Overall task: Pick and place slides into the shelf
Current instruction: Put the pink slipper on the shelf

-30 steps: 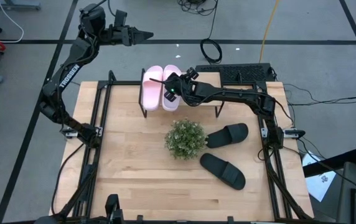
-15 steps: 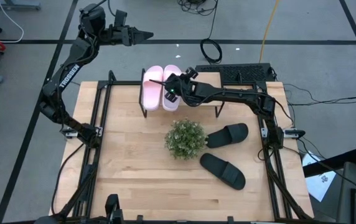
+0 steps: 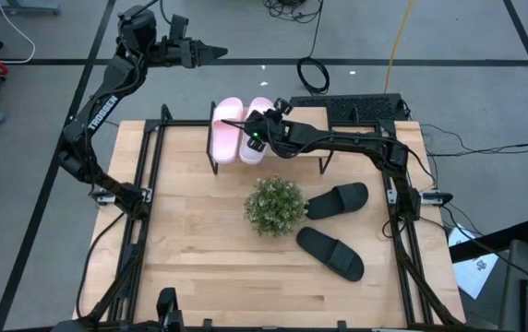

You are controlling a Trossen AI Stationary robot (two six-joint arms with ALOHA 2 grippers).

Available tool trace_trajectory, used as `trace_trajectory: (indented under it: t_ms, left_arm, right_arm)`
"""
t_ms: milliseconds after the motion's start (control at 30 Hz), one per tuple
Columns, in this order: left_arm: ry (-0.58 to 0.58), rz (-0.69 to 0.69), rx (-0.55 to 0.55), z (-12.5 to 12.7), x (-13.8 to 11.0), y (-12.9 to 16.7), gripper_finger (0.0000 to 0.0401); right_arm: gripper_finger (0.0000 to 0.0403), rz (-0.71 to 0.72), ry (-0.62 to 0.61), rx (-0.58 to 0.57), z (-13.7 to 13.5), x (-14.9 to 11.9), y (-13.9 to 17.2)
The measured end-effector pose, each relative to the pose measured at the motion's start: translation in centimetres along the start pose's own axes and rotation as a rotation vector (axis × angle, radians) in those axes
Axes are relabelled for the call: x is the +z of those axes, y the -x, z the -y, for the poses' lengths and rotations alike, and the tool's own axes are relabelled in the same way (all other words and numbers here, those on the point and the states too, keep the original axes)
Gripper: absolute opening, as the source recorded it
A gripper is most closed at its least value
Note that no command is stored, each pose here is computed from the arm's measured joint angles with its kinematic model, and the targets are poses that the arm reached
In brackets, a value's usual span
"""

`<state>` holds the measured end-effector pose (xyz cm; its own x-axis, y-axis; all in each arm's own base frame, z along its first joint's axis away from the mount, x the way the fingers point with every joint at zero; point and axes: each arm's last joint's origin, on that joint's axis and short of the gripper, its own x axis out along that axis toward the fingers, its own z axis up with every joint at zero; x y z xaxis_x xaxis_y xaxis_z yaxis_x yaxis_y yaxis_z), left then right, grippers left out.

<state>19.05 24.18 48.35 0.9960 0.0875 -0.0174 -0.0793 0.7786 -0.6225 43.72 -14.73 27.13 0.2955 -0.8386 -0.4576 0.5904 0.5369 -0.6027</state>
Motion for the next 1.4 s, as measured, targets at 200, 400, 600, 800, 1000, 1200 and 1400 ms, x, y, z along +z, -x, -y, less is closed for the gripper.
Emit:
trace_trajectory:
  t_ms: [200,400,600,800,1000,1200,1400]
  left_arm:
    - [0.0,0.0,0.0,0.0,0.0,0.0,0.0175]
    - [0.0,0.0,0.0,0.0,0.0,0.0,0.0175]
    - [0.0,0.0,0.0,0.0,0.0,0.0,0.0175]
    - [0.0,0.0,0.0,0.0,0.0,0.0,0.0175]
    - [0.0,0.0,0.0,0.0,0.0,0.0,0.0175]
    - [0.0,0.0,0.0,0.0,0.0,0.0,0.0175]
    - [0.0,0.0,0.0,0.0,0.0,0.0,0.0175]
  right_arm:
    - [0.0077,0.018,-0.001,0.001,0.02,0.23,0.01]
    - [0.0077,0.069,0.003,0.028,0.01,0.77,0.05]
    - [0.0077,0.072,0.004,0.043,-0.04,0.77,0.05]
    - [0.0077,0.073,0.004,0.053,-0.03,0.77,0.01]
    - [0.0077,0.079,0.001,0.081,0.08,0.76,-0.18]
    - [0.0082,0.078,-0.008,0.101,0.34,0.69,-0.51]
    - [0.0126,0.08,-0.045,0.108,0.3,0.74,-0.46]
